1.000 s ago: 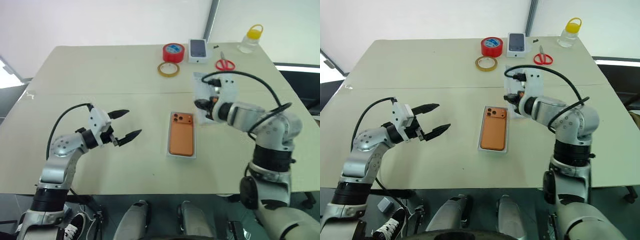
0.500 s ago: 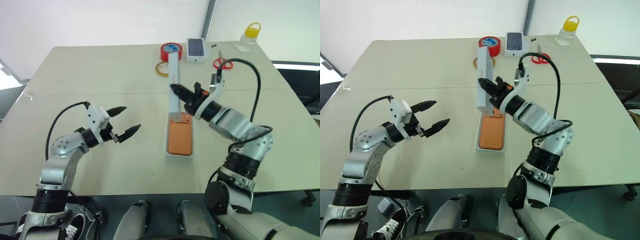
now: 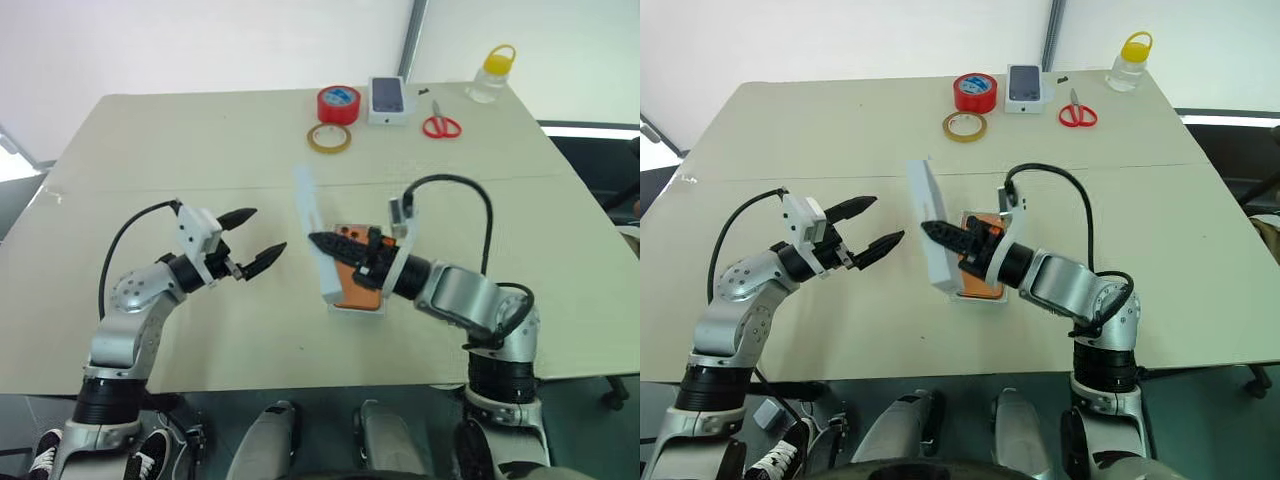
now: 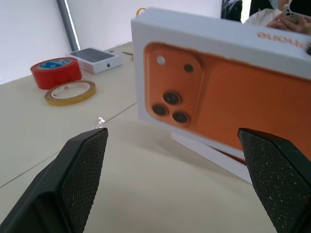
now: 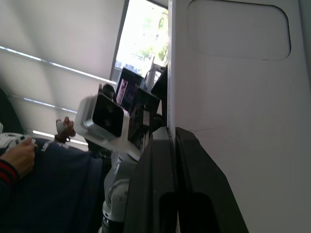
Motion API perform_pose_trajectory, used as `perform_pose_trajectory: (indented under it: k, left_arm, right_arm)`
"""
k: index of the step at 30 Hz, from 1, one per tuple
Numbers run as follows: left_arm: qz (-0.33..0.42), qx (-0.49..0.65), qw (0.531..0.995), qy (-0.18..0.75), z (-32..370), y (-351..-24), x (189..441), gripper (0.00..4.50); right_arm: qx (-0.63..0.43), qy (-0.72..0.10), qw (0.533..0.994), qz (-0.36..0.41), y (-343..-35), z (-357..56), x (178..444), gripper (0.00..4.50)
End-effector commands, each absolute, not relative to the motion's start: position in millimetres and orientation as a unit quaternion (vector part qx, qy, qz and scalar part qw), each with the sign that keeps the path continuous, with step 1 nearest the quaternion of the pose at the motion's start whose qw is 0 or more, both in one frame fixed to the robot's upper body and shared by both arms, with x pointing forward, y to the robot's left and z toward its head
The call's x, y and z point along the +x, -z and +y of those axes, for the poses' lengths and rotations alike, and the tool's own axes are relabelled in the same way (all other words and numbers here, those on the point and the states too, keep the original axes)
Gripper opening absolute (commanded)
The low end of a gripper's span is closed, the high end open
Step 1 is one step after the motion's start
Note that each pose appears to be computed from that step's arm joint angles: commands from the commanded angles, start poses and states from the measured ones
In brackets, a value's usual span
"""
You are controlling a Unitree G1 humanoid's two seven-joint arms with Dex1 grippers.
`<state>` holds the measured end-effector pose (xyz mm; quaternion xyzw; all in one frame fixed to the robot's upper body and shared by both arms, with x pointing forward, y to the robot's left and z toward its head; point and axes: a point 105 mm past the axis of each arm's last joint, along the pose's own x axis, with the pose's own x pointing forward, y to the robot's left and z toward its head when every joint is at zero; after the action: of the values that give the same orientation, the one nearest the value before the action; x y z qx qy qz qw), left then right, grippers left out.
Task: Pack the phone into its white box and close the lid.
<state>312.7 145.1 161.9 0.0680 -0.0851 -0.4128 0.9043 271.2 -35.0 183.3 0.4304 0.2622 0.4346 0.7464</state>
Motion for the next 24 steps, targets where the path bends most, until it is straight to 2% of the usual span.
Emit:
perform_pose_trajectory:
  k: [1,8,11,18,21,24]
  left_arm:
    - [-0.108,0.053,0.901,0.417,145,-177,306,4.5]
    - [-0.104,0.054,0.898,0.424,146,-176,299,4.5]
    - [-0.1,0.037,0.9,0.423,149,-179,300,4.5]
    - [-0.077,0.016,0.904,0.419,148,-169,299,4.5]
    - [-0.049,0.0,0.896,0.442,139,-155,294,3.67]
    - [-0.053,-0.002,0.904,0.425,136,-150,299,2.15]
  right_arm:
    - [0.437,-0.458,0.734,0.245,-197,-32,265,0.07]
    - [0.486,-0.437,0.709,0.265,-191,-20,278,0.07]
    - [0.509,-0.46,0.685,0.246,-205,-11,279,0.07]
    - [0.541,-0.401,0.689,0.27,-190,-19,300,0.07]
    - [0.534,-0.383,0.696,0.289,-171,-25,299,0.0]
    - [0.533,-0.364,0.702,0.301,-159,-28,300,0.0]
